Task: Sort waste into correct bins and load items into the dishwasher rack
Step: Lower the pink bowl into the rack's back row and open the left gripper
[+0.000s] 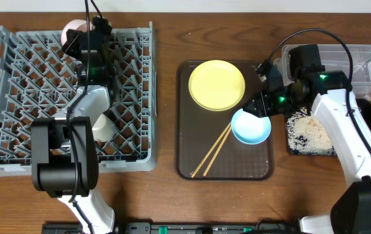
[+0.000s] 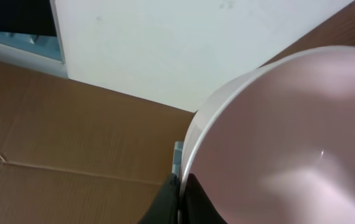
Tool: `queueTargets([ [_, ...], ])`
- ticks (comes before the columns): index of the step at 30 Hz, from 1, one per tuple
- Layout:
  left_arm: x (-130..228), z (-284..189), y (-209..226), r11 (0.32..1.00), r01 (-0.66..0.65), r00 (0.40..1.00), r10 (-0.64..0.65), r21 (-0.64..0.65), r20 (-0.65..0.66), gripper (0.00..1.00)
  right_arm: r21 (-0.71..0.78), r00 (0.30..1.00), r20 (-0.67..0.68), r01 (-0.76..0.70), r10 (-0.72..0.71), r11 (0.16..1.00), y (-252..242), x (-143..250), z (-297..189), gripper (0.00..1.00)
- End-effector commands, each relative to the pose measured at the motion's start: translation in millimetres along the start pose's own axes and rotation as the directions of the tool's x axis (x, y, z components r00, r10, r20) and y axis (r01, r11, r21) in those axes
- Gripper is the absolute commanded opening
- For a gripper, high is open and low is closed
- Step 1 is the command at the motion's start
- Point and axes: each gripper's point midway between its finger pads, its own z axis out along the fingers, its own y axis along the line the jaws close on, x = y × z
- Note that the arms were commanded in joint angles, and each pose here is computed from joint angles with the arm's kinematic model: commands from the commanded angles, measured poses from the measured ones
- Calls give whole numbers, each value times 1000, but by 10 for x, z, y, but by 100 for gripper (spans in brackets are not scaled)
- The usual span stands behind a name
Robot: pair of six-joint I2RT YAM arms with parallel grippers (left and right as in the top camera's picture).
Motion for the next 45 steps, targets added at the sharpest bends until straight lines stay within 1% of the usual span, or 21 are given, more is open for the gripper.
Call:
queueTargets([
  [1, 64, -4, -209, 997, -57, 998, 58, 53, -25, 6, -4, 1000, 2, -4, 4, 1000, 7, -14, -5, 36],
  [8, 202, -62, -463, 989, -42, 995, 54, 144, -79, 6, -4, 1000, 0, -5, 5, 1000, 7, -9, -5, 36],
  [12, 238, -122, -597, 979, -76, 991, 95, 192, -91, 6, -4, 1000, 0, -5, 5, 1000, 7, -9, -5, 36],
  [15, 205, -196, -704, 970, -94, 990, 115, 223, -86, 6, -4, 1000, 0, -5, 5, 1000, 7, -9, -5, 36],
  [21, 97, -383, -929, 946, -156, 982, 178, 284, -55, 11, -4, 1000, -1, -6, 6, 1000, 7, -8, -5, 36],
  [26, 48, -535, -1099, 923, -196, 975, 220, 331, -37, 12, -4, 1000, -1, -6, 6, 1000, 7, -8, -5, 36],
  [28, 36, -577, -1138, 924, -174, 978, 201, 339, -45, 15, -4, 1000, -1, -6, 6, 1000, 7, -8, -5, 36],
  [31, 28, -619, -1173, 928, -145, 983, 175, 344, -59, 17, -5, 1000, -1, -6, 6, 1000, 8, -8, -5, 36],
  [32, 20, -634, -1184, 929, -133, 984, 164, 346, -62, 23, -4, 1000, -1, -6, 6, 1000, 7, -8, -5, 36],
  [38, 14, -693, -1121, 947, -128, 981, 164, 294, -101, 23, -4, 1000, -1, -6, 6, 1000, 7, -8, -5, 37],
  [41, 27, -709, -1017, 970, -35, 986, 73, 239, -152, 23, -4, 1000, -1, -6, 6, 1000, 7, -8, -5, 37],
  [45, -17, -742, -807, 976, 137, 977, -105, 169, -183, 19, -4, 1000, -1, -6, 6, 1000, 8, -7, -5, 37],
])
